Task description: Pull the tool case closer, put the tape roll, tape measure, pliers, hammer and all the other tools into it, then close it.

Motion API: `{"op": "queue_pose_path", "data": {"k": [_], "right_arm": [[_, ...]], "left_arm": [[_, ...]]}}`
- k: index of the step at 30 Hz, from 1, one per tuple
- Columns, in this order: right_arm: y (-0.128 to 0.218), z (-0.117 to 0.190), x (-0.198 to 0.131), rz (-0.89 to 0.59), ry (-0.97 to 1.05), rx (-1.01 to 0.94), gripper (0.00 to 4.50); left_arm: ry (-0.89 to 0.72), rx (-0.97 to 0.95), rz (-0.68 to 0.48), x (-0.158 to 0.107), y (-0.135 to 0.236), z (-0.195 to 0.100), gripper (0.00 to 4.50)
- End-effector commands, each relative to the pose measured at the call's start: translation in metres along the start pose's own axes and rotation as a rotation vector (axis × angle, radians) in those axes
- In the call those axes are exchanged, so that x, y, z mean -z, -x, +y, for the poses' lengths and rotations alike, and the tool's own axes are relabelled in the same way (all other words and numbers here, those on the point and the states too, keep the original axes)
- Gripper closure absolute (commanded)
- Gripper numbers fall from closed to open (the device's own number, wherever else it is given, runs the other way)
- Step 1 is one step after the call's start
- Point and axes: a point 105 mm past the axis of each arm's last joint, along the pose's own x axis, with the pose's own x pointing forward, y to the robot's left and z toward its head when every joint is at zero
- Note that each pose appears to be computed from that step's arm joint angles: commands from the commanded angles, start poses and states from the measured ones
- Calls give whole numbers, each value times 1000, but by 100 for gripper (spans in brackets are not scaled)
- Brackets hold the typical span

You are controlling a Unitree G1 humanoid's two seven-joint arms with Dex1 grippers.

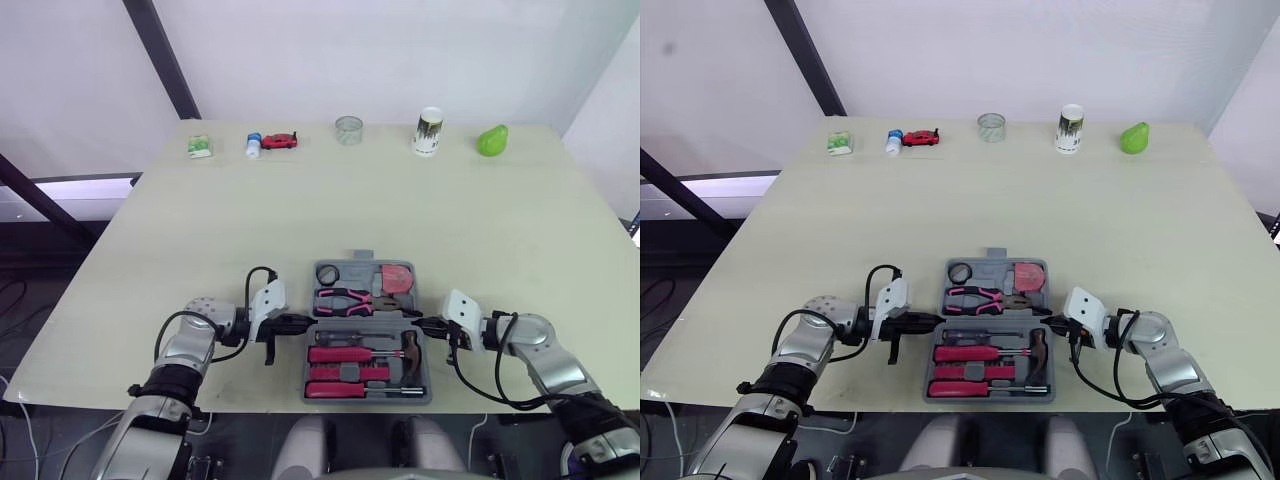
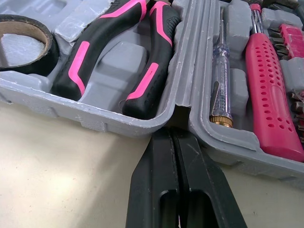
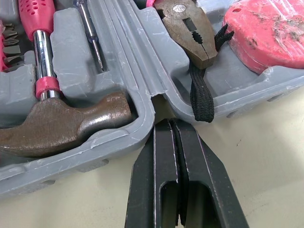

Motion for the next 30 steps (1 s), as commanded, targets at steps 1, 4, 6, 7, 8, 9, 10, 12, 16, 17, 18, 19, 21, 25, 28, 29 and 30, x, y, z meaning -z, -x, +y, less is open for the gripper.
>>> {"op": "queue_pose_path", "data": {"k": [1, 4, 6, 7, 8, 9, 10, 12, 16, 17, 18, 19, 21, 25, 28, 29, 30], "right_arm": [[-7, 16, 0, -4, -8, -74, 450], [-6, 17, 0, -3, -19, -87, 450], [-6, 17, 0, 0, -19, -86, 450], [-6, 18, 1, 1, -20, -85, 450], [-6, 19, 1, 2, -27, -91, 450], [-6, 19, 1, 2, -30, -93, 450], [-6, 19, 1, 2, -30, -94, 450], [-6, 19, 1, 4, -28, -92, 450], [-5, 20, 1, 5, -30, -94, 450], [-5, 20, 2, 6, -31, -94, 450], [-5, 20, 2, 7, -31, -94, 450], [-5, 20, 2, 7, -32, -95, 450], [-6, 22, 1, 6, -36, -107, 450], [-6, 21, 1, 7, -34, -104, 450], [-7, 21, 2, 10, -33, -104, 450], [-7, 21, 2, 10, -33, -103, 450], [-7, 21, 2, 11, -33, -101, 450]], "left_arm": [[17, 127, 35, 10, -21, -24, 443], [19, 129, 36, 10, -22, -24, 443], [19, 129, 36, 10, -22, -24, 443], [19, 131, 36, 10, -22, -25, 443], [19, 132, 36, 10, -23, -25, 443], [19, 134, 36, 10, -23, -26, 443], [19, 136, 35, 10, -23, -26, 443], [20, 139, 33, 9, -22, -27, 443], [23, 141, 33, 9, -21, -28, 443], [25, 137, 33, 9, -21, -28, 443], [26, 135, 34, 9, -21, -28, 443], [25, 133, 36, 9, -20, -27, 443], [25, 131, 38, 9, -20, -26, 443], [25, 124, 39, 9, -19, -25, 443], [26, 121, 42, 9, -19, -24, 443], [26, 120, 43, 9, -19, -24, 443], [26, 118, 44, 9, -19, -24, 443]]}}
